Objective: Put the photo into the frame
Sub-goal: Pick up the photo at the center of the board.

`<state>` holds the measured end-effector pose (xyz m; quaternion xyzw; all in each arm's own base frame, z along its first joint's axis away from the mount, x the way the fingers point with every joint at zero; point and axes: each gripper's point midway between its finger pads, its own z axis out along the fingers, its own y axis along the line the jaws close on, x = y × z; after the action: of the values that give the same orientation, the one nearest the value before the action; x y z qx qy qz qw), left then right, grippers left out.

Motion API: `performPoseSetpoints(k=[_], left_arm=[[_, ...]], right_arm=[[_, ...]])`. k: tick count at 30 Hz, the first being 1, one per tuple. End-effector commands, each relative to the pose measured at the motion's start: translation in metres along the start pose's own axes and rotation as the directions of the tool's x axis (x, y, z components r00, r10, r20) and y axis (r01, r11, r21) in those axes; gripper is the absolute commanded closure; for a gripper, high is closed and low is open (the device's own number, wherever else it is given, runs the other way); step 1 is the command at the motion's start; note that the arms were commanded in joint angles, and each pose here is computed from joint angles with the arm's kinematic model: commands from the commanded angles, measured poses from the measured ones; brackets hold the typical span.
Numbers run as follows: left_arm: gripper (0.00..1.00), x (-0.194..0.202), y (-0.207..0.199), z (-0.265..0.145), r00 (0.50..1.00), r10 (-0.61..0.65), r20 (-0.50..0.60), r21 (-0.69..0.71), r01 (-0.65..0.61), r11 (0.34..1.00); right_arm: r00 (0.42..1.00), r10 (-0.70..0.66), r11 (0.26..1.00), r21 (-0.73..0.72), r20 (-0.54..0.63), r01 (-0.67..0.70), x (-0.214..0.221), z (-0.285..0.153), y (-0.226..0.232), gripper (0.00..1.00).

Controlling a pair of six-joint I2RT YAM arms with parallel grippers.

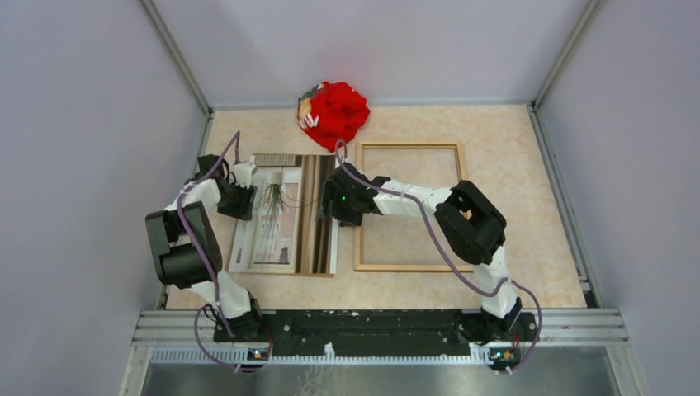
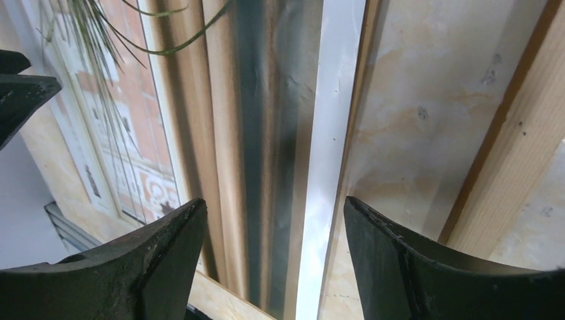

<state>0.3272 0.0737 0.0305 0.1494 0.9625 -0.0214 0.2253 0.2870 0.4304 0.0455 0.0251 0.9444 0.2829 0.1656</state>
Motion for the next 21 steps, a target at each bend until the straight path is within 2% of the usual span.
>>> performPoseSetpoints(k=[1, 5, 15, 21], left_arm=[[0.46, 0.001, -0.007, -0.005, 1.000, -0.010, 0.023, 0.021, 0.010, 1.000], [0.46, 0.005, -0.009, -0.001, 1.000, -0.008, 0.016, 0.022, 0.008, 1.000], [0.47, 0.008, -0.011, 0.003, 1.000, -0.004, 0.011, 0.034, 0.003, 0.999], [0.47, 0.008, -0.015, 0.005, 1.000, -0.005, 0.016, 0.052, 0.004, 0.999]], right_arm=[[0.999, -0.043, 0.995, 0.090, 0.008, 0.042, 0.002, -0.005, -0.008, 0.25], [0.999, -0.036, 0.994, 0.100, -0.002, 0.036, 0.008, -0.006, -0.012, 0.25], [0.997, 0.035, 0.999, -0.038, -0.064, -0.038, 0.025, -0.007, 0.010, 0.26], [0.997, 0.028, 0.997, -0.063, -0.066, -0.032, 0.028, -0.016, 0.018, 0.27]])
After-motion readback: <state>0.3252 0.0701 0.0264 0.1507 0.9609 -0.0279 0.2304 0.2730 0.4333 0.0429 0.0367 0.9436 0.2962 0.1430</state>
